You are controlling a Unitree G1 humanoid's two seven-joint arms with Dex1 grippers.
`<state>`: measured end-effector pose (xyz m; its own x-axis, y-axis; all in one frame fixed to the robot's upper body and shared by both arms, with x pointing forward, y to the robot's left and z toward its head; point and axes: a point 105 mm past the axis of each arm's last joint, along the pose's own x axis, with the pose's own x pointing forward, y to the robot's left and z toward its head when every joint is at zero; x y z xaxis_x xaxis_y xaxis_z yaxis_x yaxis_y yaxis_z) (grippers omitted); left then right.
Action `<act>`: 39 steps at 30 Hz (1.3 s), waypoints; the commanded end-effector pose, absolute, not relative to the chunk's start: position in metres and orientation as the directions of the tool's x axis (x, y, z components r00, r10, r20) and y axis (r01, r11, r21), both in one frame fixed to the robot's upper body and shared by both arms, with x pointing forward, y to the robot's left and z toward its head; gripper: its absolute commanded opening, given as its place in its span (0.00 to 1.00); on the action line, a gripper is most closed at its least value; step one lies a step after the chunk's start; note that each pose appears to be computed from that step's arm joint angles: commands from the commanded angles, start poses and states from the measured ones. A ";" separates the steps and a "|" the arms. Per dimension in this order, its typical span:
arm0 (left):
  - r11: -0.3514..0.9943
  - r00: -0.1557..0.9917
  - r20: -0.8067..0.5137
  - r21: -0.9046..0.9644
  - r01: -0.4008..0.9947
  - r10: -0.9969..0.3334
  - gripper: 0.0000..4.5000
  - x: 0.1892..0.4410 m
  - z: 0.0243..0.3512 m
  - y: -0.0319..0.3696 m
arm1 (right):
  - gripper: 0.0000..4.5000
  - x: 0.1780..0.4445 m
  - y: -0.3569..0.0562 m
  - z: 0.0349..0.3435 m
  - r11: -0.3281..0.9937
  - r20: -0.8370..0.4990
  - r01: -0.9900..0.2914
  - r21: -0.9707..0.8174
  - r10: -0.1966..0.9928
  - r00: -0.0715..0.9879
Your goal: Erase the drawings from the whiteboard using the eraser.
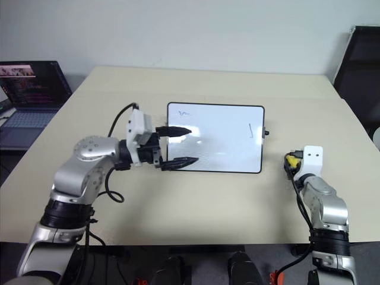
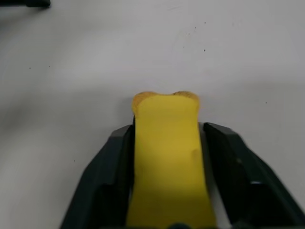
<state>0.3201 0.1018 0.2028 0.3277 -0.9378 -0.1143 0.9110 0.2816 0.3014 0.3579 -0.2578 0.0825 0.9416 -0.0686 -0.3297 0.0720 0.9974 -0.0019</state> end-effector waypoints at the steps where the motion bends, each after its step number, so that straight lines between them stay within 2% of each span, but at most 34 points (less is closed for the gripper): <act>1: 0.294 0.344 -0.086 0.355 0.887 -0.935 1.00 0.317 0.216 0.103 | 0.30 0.362 -0.261 0.099 0.997 -0.268 0.080 -0.016 -0.081 0.960; 11: 0.399 0.456 -0.071 0.380 0.835 -0.887 1.00 0.335 0.224 0.100 | 0.30 0.345 -0.239 0.122 0.999 -0.201 -0.011 -0.034 0.004 0.980; 20: 0.429 0.485 -0.049 0.396 0.812 -0.873 1.00 0.344 0.233 0.091 | 0.30 0.326 -0.192 0.178 0.990 -0.038 -0.116 -0.081 0.114 0.993; 25: 0.444 0.511 -0.083 0.388 0.807 -0.856 1.00 0.356 0.227 0.090 | 0.30 0.342 -0.163 0.200 0.963 -0.012 -0.206 -0.175 0.207 0.978; 29: 0.431 0.496 -0.108 0.361 0.827 -0.862 1.00 0.359 0.224 0.087 | 0.30 0.358 -0.146 0.204 0.934 -0.036 -0.257 -0.248 0.256 0.966; 36: 0.307 0.381 -0.210 0.314 0.899 -0.900 1.00 0.340 0.204 0.085 | 0.30 0.391 -0.135 0.205 0.922 -0.051 -0.240 -0.304 0.235 0.971; 39: 0.295 0.371 -0.218 0.315 0.902 -0.903 1.00 0.337 0.200 0.085 | 0.30 0.401 -0.136 0.206 0.926 -0.046 -0.220 -0.305 0.217 0.975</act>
